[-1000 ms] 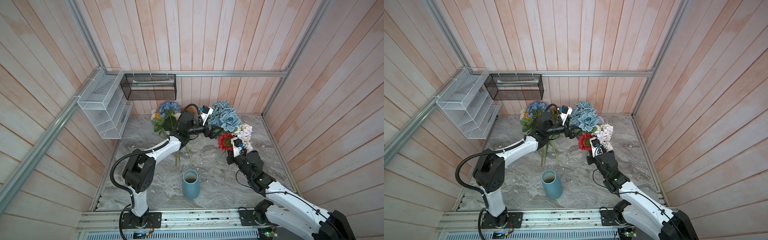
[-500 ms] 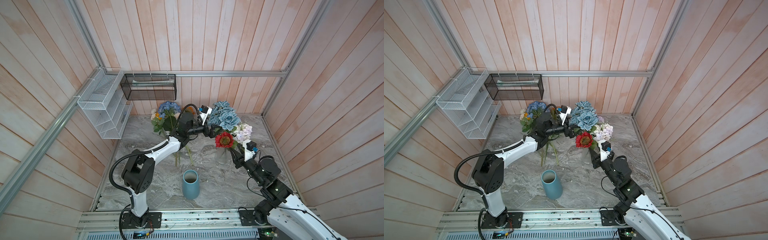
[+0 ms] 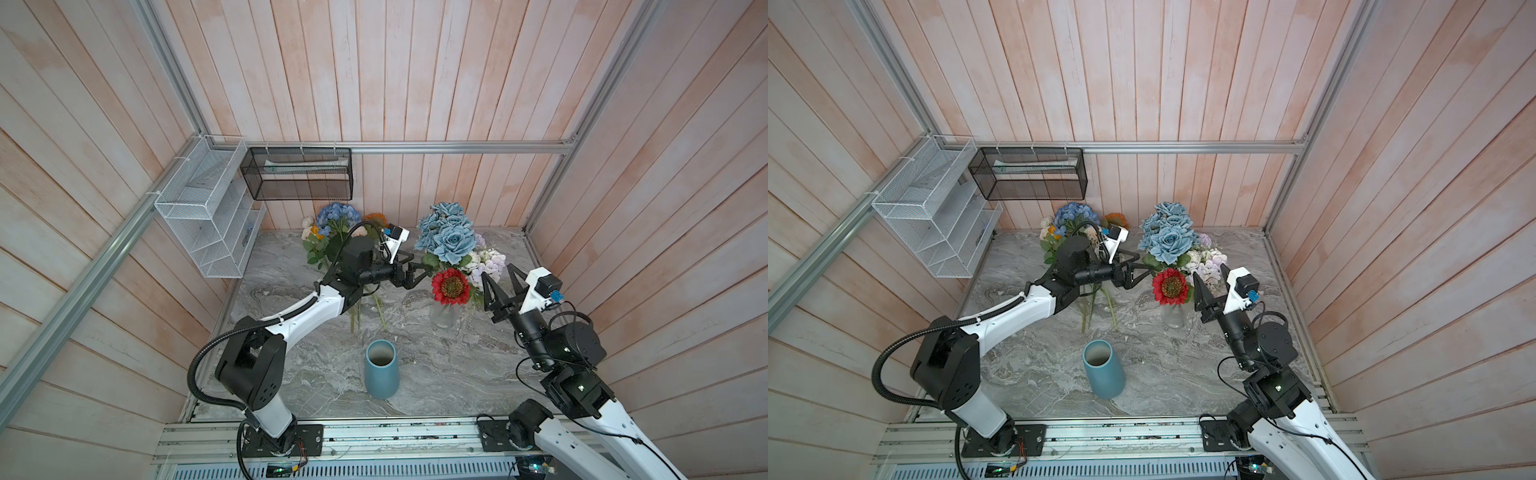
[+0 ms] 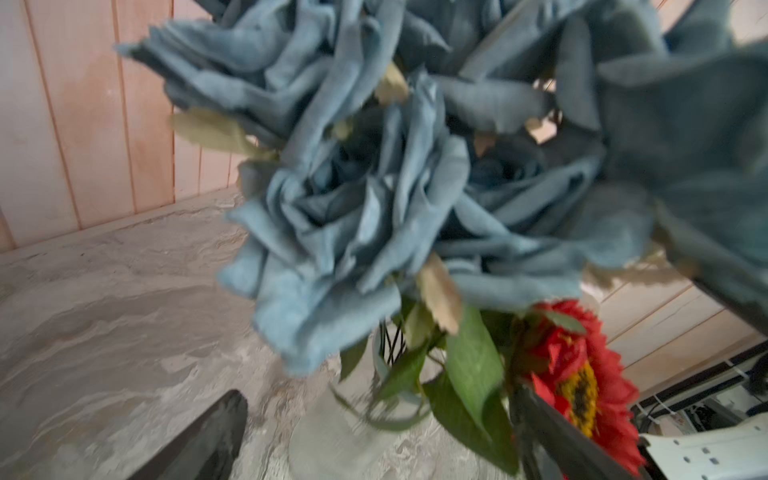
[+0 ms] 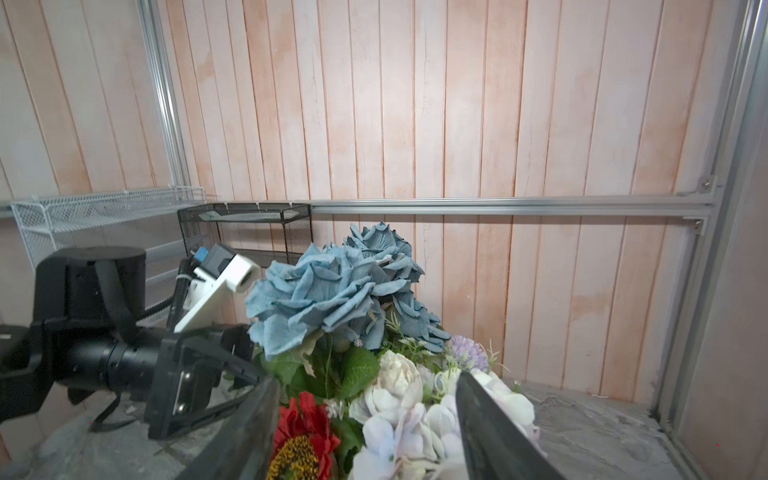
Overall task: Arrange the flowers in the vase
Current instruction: 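Release the blue-green roses with left gripper and withdraw both grippers, then move left gripper to the loose flower pile and grasp a green stem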
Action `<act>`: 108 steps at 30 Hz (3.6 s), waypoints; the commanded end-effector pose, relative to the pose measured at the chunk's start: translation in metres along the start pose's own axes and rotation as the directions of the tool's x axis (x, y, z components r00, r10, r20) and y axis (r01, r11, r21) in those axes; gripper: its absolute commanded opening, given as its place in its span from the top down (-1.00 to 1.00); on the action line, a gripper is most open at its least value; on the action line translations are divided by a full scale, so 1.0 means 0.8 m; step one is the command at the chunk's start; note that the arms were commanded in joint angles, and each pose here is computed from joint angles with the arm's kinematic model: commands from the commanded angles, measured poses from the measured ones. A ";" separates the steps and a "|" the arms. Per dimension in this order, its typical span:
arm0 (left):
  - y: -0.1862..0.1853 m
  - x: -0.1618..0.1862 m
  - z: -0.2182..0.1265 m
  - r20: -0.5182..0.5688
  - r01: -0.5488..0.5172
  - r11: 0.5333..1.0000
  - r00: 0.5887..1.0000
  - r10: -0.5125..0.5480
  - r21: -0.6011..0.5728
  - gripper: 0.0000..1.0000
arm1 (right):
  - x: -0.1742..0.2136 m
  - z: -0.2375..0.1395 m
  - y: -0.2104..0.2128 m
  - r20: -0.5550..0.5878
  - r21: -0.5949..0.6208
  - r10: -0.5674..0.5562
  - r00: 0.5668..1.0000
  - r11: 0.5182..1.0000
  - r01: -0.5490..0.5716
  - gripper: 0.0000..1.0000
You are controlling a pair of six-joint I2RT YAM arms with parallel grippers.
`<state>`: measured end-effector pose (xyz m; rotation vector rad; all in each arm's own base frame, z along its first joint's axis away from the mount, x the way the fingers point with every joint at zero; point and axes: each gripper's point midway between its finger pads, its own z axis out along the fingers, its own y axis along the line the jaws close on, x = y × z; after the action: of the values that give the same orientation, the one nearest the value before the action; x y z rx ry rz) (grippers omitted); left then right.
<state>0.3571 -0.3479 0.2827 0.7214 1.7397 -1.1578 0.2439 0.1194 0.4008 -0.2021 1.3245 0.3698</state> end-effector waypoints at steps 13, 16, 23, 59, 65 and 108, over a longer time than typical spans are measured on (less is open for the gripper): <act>0.150 0.058 -0.138 0.078 0.140 0.825 0.990 -0.116 -0.548 -0.92 | -0.035 0.056 -0.056 0.060 0.151 0.070 0.996 0.985 -0.079 -0.96; 0.189 0.081 -0.152 0.088 0.200 0.761 0.979 -0.186 -0.617 -0.73 | -0.023 0.053 -0.080 0.053 0.217 0.075 0.996 0.973 -0.085 -0.96; 0.246 0.131 -0.163 0.029 0.190 0.631 0.966 -0.257 -0.752 -0.41 | 0.038 0.048 -0.132 -0.024 0.336 0.148 0.989 0.933 -0.131 -0.97; 0.344 0.213 -0.208 -0.020 0.196 0.407 0.882 -0.470 -0.892 0.07 | 0.064 0.028 -0.159 -0.005 0.382 0.228 0.974 0.900 -0.209 -0.96; 0.344 0.213 -0.201 -0.030 0.202 0.429 0.879 -0.476 -0.881 0.02 | 0.057 0.026 -0.159 0.005 0.385 0.227 0.974 0.899 -0.211 -0.96; 0.297 0.200 -0.089 -0.072 0.266 0.596 0.874 -0.481 -0.757 0.72 | 0.044 0.025 -0.160 -0.001 0.395 0.208 0.978 0.899 -0.191 -0.96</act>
<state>0.4522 -0.1906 0.0528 -0.0172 2.4617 -0.5213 0.3190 0.0153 0.3527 0.2645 1.4562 0.2658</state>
